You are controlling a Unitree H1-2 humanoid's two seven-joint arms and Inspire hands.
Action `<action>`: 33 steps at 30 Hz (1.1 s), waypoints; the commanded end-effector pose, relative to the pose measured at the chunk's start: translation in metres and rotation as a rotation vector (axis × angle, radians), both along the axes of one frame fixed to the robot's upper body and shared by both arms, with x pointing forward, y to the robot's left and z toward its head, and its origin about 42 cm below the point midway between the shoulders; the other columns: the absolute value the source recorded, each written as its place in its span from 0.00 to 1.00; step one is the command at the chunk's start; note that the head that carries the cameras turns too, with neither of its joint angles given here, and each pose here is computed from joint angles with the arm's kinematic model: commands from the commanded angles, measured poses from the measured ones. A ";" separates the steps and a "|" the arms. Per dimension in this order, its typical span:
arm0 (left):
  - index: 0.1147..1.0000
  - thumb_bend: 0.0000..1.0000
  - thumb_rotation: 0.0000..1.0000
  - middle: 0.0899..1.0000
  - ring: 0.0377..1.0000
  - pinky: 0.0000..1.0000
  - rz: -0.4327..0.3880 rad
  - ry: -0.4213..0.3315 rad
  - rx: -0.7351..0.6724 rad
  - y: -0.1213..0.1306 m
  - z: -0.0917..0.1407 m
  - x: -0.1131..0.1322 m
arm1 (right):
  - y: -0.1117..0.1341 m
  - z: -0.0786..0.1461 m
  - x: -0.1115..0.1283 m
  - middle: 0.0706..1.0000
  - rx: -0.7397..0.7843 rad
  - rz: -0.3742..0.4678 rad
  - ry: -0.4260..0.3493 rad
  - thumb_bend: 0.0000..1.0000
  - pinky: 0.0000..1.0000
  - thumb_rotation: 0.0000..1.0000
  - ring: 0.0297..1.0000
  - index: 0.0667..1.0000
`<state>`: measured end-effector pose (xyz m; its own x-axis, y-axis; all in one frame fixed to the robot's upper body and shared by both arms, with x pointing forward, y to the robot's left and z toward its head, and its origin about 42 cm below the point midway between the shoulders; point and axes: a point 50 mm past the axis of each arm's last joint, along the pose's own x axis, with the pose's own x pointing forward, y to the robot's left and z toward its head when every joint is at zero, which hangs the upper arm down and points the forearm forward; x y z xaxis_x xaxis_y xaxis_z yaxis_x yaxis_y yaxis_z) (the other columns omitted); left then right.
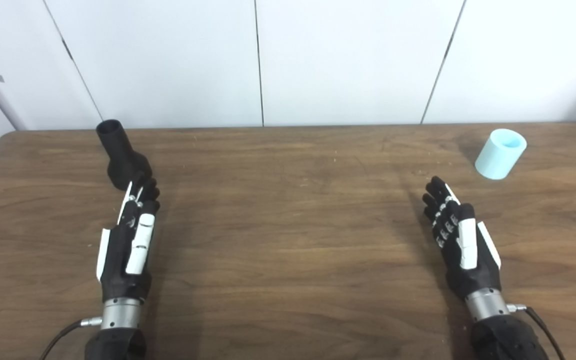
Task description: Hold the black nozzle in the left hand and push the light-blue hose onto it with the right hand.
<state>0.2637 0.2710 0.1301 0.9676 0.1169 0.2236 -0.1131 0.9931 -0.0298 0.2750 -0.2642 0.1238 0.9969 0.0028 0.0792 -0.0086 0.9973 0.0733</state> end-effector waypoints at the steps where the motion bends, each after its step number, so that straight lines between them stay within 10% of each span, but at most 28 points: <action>1: 0.91 0.44 0.73 0.93 0.95 0.97 -0.005 0.046 -0.006 -0.002 -0.014 -0.006 | -0.002 0.005 0.002 0.96 -0.003 0.006 -0.031 0.52 0.99 1.00 0.97 0.96; 33: 0.91 0.44 0.73 0.94 0.96 0.97 -0.013 0.044 0.000 -0.003 -0.008 -0.005 | -0.002 0.009 0.003 0.96 -0.004 0.000 -0.028 0.50 1.00 1.00 0.98 0.96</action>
<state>0.2643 0.2705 0.1304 0.9710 0.1118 0.2112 -0.1085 0.9937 -0.0273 0.2749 -0.2641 0.1249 0.9973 0.0028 0.0731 -0.0082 0.9972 0.0745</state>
